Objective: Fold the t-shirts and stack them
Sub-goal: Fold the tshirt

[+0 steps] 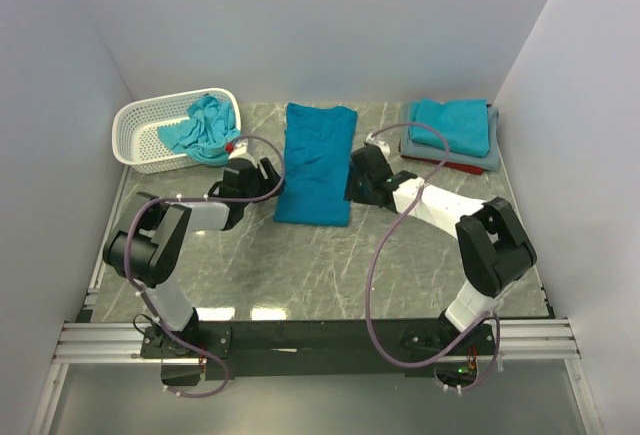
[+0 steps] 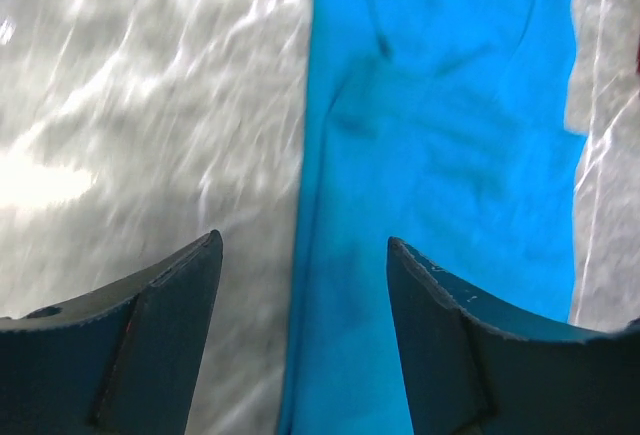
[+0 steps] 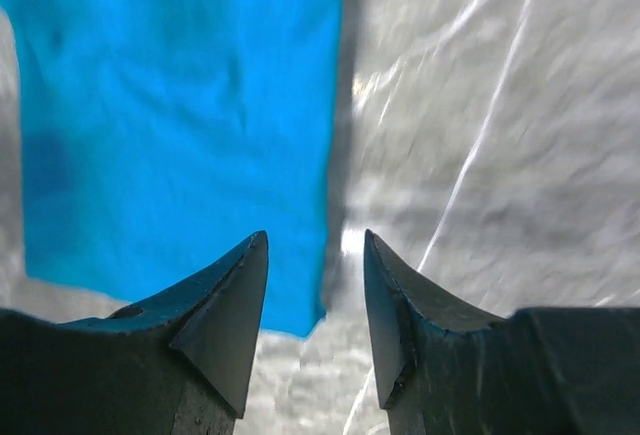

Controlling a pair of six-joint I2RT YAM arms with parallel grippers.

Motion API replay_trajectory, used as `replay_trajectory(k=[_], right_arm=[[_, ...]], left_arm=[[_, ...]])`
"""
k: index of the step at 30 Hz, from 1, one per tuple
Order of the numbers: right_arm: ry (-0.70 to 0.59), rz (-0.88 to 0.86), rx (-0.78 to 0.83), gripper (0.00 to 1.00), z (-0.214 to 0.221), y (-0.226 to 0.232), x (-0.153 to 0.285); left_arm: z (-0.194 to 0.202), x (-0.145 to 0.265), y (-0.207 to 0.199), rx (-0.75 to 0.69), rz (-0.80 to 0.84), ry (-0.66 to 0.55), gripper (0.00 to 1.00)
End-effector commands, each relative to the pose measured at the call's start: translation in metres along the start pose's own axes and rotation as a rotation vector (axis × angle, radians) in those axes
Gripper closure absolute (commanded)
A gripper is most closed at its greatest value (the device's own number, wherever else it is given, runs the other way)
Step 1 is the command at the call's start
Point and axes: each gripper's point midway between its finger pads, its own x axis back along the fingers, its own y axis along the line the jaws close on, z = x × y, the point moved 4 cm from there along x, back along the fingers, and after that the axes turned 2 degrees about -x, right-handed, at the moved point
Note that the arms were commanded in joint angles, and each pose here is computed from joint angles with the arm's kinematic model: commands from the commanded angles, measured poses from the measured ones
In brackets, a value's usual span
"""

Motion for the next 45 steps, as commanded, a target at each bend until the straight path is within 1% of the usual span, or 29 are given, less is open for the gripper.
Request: replay_trajectory(k=[1, 2, 5, 6, 7, 12, 14, 18, 27, 33, 36, 39, 40, 43, 45], right_arm=[[-0.022, -0.082, -0.016, 0.50, 0.013, 0.014, 0.013], [-0.010, -0.072, -0.024, 0.50, 0.024, 0.008, 0.013], [-0.012, -0.101, -0.034, 0.51, 0.035, 0.009, 0.020], [-0.011, -0.108, -0.032, 0.51, 0.037, 0.011, 0.022], [-0.005, -0.107, -0.027, 0.51, 0.041, 0.012, 0.023], [0.013, -0.079, -0.020, 0.53, 0.054, 0.006, 0.017], [0.013, -0.070, -0.016, 0.54, 0.056, 0.004, 0.013], [0.038, -0.077, -0.011, 0.55, 0.063, 0.006, 0.007], [0.076, -0.068, -0.004, 0.59, 0.077, 0.001, -0.001], [0.110, -0.094, -0.016, 0.63, 0.088, 0.002, -0.006], [0.128, -0.089, -0.005, 0.66, 0.092, 0.002, -0.009], [0.132, -0.085, -0.002, 0.73, 0.092, 0.003, -0.011], [0.133, -0.080, -0.002, 0.79, 0.092, 0.002, -0.012], [0.127, -0.067, -0.002, 0.89, 0.090, 0.001, -0.011], [0.128, -0.064, -0.001, 0.91, 0.091, 0.000, -0.010]], left_arm=[[-0.004, 0.020, -0.011, 0.013, 0.060, -0.041, 0.29], [0.000, 0.024, -0.011, 0.012, 0.061, -0.035, 0.29], [0.007, 0.038, -0.002, 0.017, 0.018, -0.044, 0.29], [0.006, 0.044, -0.004, 0.022, 0.026, -0.053, 0.29], [0.012, 0.048, -0.001, 0.022, 0.023, -0.044, 0.29], [0.019, 0.069, -0.003, 0.033, 0.026, -0.063, 0.29], [0.026, 0.074, -0.003, 0.021, 0.018, -0.045, 0.29], [0.027, 0.086, -0.005, 0.002, 0.008, -0.052, 0.29], [0.035, 0.102, 0.000, -0.008, -0.011, -0.033, 0.29], [0.037, 0.103, 0.005, -0.032, -0.053, -0.023, 0.29], [0.041, 0.098, 0.009, -0.042, -0.075, -0.003, 0.29], [0.044, 0.092, 0.008, -0.051, -0.074, 0.011, 0.29], [0.045, 0.090, 0.006, -0.053, -0.066, 0.015, 0.29], [0.046, 0.083, 0.004, -0.060, -0.054, 0.023, 0.29], [0.048, 0.078, 0.002, -0.072, -0.040, 0.033, 0.30]])
